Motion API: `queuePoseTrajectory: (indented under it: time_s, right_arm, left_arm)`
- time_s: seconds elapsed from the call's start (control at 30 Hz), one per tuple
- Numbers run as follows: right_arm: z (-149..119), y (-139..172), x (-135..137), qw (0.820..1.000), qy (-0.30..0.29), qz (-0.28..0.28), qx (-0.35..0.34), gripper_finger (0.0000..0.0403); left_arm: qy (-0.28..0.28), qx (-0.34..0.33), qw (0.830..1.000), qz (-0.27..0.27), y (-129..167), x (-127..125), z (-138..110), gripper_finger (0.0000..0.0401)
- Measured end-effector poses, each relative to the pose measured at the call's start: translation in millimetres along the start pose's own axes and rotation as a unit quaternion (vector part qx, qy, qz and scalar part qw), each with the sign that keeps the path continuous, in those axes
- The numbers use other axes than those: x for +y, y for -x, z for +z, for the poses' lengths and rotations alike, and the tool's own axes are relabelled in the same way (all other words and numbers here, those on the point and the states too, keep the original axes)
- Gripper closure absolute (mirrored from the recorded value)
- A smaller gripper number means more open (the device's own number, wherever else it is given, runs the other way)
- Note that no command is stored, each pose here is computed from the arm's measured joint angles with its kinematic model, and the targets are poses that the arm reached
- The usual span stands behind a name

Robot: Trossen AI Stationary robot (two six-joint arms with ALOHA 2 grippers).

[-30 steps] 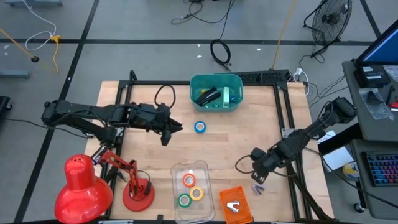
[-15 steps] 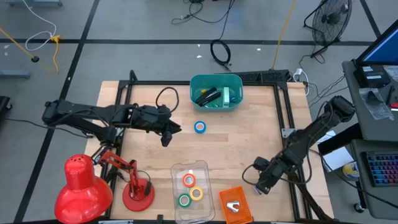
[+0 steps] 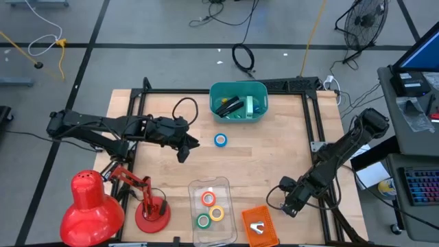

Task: Pick and place Stapler, Stapler remover, tape
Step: Put the purple staple remover into the orange basket

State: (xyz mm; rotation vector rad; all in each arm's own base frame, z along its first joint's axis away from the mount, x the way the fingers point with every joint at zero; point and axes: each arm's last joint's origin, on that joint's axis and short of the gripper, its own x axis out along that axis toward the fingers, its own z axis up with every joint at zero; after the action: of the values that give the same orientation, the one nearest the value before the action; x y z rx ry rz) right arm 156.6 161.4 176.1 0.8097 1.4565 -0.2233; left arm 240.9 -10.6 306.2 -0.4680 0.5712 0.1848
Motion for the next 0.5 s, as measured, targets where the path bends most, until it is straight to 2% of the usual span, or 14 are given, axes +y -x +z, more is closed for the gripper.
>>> queuePoseTrajectory:
  time_s: [0.5]
  right_arm:
    - [-4.5,-9.4,-4.0,1.0,-0.012,0.006,0.004,0.0252]
  left_arm:
    - [-0.002,0.005,1.0,-0.002,0.0,0.1,-0.7,0.0316]
